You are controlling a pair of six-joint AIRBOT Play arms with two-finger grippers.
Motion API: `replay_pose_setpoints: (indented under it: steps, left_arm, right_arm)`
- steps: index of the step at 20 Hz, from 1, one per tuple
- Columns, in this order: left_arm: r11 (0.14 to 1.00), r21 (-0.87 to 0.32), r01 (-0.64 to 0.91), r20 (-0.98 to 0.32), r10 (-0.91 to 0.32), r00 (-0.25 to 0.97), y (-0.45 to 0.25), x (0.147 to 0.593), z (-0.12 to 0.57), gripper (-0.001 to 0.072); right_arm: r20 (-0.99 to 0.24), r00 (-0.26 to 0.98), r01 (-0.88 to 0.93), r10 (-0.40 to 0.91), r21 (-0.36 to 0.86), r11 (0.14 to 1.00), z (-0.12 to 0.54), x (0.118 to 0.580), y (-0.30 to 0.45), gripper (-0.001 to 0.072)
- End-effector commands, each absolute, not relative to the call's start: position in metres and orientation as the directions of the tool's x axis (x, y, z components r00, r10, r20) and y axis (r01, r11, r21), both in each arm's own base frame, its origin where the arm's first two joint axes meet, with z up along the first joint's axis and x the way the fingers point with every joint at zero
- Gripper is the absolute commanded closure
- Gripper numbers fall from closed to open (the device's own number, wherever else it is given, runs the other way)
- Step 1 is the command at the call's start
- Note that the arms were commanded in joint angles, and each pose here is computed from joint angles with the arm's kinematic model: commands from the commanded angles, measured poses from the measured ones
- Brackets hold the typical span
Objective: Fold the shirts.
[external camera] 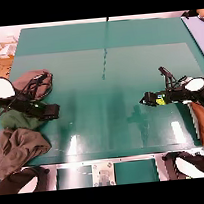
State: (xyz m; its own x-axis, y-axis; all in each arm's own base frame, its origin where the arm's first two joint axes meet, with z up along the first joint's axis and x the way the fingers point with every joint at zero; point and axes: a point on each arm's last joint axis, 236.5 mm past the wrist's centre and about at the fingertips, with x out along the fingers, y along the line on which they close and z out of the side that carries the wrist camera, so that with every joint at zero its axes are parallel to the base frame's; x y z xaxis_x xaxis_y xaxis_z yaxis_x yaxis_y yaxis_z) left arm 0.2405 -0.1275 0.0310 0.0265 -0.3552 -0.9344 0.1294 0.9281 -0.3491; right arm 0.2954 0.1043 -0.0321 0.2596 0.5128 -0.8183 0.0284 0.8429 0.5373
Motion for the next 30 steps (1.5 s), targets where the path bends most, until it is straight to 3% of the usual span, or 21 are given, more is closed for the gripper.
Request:
replay_pose_setpoints:
  steps: [1,4,10,11,12,13,15,16,17,19,25,26,27,28,29,30]
  left_arm:
    - [0.925,-0.357,0.131,-0.914,-0.375,0.157,-0.132,0.271,0.036,0.0684]
    - [0.932,-0.329,0.154,-0.883,-0.362,0.301,-0.129,0.305,0.044,0.0685]
    - [0.978,0.105,0.178,-0.789,-0.027,0.614,-0.048,0.380,0.074,0.0683]
    - [0.969,0.200,0.148,-0.754,0.056,0.655,-0.024,0.391,0.082,0.0527]
    - [0.960,0.265,0.094,-0.717,0.130,0.684,0.002,0.402,0.088,0.0171]
    - [0.952,0.306,0.018,-0.688,0.208,0.695,0.035,0.411,0.089,0.0090]
    - [0.946,0.306,-0.109,-0.710,0.302,0.636,0.096,0.412,0.068,0.0087]
    - [0.940,0.300,-0.159,-0.733,0.334,0.592,0.123,0.410,0.051,0.0023]
    - [0.935,0.290,-0.204,-0.755,0.354,0.552,0.146,0.408,0.032,-0.0012]
    - [0.938,0.232,-0.256,-0.785,0.336,0.521,0.166,0.413,-0.003,-0.0013]
    - [0.957,0.089,-0.276,-0.841,0.220,0.494,0.154,0.437,-0.091,-0.0010]
    - [0.958,0.085,-0.275,-0.851,0.213,0.480,0.153,0.436,-0.099,0.0021]
    - [0.958,0.083,-0.275,-0.855,0.210,0.474,0.153,0.435,-0.103,0.0264]
    - [0.957,0.079,-0.278,-0.849,0.211,0.485,0.153,0.438,-0.101,0.0582]
    - [0.956,0.075,-0.282,-0.849,0.210,0.486,0.153,0.441,-0.096,0.0686]
    - [0.955,0.076,-0.287,-0.854,0.210,0.475,0.155,0.441,-0.087,0.0685]
  right_arm:
    - [-0.818,0.259,0.028,0.513,0.538,0.843,-0.032,0.295,0.105,0.0688]
    - [-0.818,0.259,0.028,0.513,0.538,0.843,-0.032,0.295,0.105,0.0688]
    - [-0.806,0.272,0.035,0.525,0.554,0.832,-0.029,0.298,0.107,0.0687]
    - [-0.798,0.291,0.041,0.528,0.561,0.827,-0.028,0.303,0.108,0.0687]
    - [-0.790,0.310,0.046,0.528,0.567,0.822,-0.026,0.308,0.108,0.0687]
    - [-0.784,0.325,0.050,0.528,0.572,0.819,-0.024,0.311,0.108,0.0686]
    - [-0.783,0.337,0.051,0.523,0.570,0.820,-0.024,0.314,0.107,0.0579]
    - [-0.783,0.338,0.051,0.523,0.570,0.820,-0.024,0.314,0.107,0.0498]
    - [-0.783,0.338,0.051,0.522,0.569,0.820,-0.024,0.314,0.107,0.0475]
    - [-0.783,0.337,0.050,0.522,0.569,0.821,-0.024,0.314,0.107,0.0475]
    - [-0.784,0.337,0.050,0.522,0.568,0.821,-0.024,0.314,0.107,0.0476]
    - [-0.784,0.337,0.050,0.522,0.568,0.821,-0.024,0.314,0.107,0.0477]
    - [-0.784,0.337,0.050,0.522,0.568,0.821,-0.024,0.314,0.107,0.0478]
    - [-0.784,0.337,0.050,0.522,0.568,0.821,-0.024,0.314,0.107,0.0479]
    - [-0.784,0.337,0.050,0.522,0.569,0.821,-0.024,0.314,0.107,0.0481]
    - [-0.784,0.336,0.051,0.522,0.569,0.821,-0.024,0.314,0.107,0.0491]
